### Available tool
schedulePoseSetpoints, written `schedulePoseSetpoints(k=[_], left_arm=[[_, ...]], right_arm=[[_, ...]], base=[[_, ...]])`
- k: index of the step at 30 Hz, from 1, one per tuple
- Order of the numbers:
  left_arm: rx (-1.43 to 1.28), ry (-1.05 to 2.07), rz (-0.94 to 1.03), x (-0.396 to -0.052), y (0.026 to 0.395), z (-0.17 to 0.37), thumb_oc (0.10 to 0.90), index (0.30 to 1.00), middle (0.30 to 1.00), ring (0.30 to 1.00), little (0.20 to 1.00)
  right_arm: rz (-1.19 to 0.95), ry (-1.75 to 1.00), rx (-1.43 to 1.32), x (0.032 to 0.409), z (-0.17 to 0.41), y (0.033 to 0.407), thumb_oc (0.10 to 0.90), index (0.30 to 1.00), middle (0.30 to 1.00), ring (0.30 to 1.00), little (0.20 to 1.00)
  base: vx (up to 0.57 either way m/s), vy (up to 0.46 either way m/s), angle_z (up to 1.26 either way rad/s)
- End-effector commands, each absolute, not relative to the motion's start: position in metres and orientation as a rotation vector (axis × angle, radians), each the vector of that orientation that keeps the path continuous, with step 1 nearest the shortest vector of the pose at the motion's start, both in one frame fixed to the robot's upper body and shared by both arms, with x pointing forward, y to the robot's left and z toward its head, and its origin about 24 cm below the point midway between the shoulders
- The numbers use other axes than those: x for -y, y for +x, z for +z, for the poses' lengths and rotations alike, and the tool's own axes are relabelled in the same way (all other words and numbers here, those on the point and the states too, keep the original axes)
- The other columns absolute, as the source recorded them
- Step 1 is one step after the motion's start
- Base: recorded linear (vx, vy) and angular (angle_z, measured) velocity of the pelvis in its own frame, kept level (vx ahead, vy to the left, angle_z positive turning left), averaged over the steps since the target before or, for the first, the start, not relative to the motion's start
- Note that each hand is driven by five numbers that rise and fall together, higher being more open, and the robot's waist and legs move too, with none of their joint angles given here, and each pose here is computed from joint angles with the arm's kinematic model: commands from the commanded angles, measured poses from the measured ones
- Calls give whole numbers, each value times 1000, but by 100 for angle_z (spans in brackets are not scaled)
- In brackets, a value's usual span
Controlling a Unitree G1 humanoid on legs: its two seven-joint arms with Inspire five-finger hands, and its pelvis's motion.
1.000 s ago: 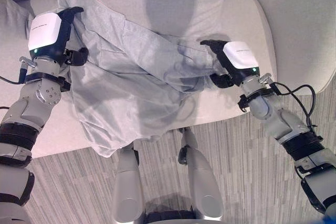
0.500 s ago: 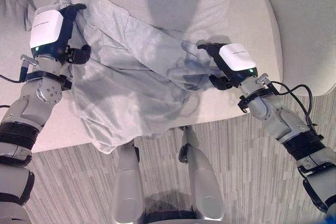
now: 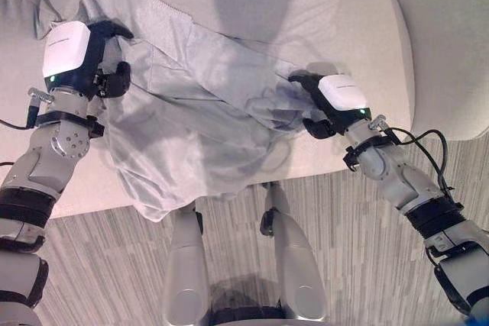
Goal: Hang the clothes on the sofa on the clothes rack.
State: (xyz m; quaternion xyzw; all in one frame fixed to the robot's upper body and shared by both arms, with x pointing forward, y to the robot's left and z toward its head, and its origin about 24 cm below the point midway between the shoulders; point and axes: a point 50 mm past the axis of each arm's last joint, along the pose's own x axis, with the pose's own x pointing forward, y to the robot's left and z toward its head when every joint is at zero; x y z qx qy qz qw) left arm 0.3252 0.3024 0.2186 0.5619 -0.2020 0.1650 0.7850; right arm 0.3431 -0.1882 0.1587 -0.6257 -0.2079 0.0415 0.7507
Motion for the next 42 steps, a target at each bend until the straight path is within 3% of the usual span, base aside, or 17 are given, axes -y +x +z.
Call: schedulePoseSetpoints(k=[1,8,16,32,42], left_arm=[[543,1193,420,-305,317,241,400,300,300,300,300],[513,1126,427,-305,315,228,400,300,300,300,300],[570,1083,549,-319,287,234,400,300,300,300,300],[753,1088,525,-322,235,278,400,300,300,300,300],[888,1114,616,-321,227,318,400,300,300,300,300]], right_arm=[[-54,-1298,478,208,178,343,400,300,300,300,300],[-138,-1227,456,223,180,340,400,300,300,300,300],[-276,-1209,523,252,200,317,400,300,300,300,300],[-104,-1098,779,233,258,288,400,300,300,300,300],[-241,-1108,850,255,305,286,400,300,300,300,300]], base=[[0,0,0],[-3,-5,0],[-12,-45,-3],[48,-113,14],[-96,-33,39]])
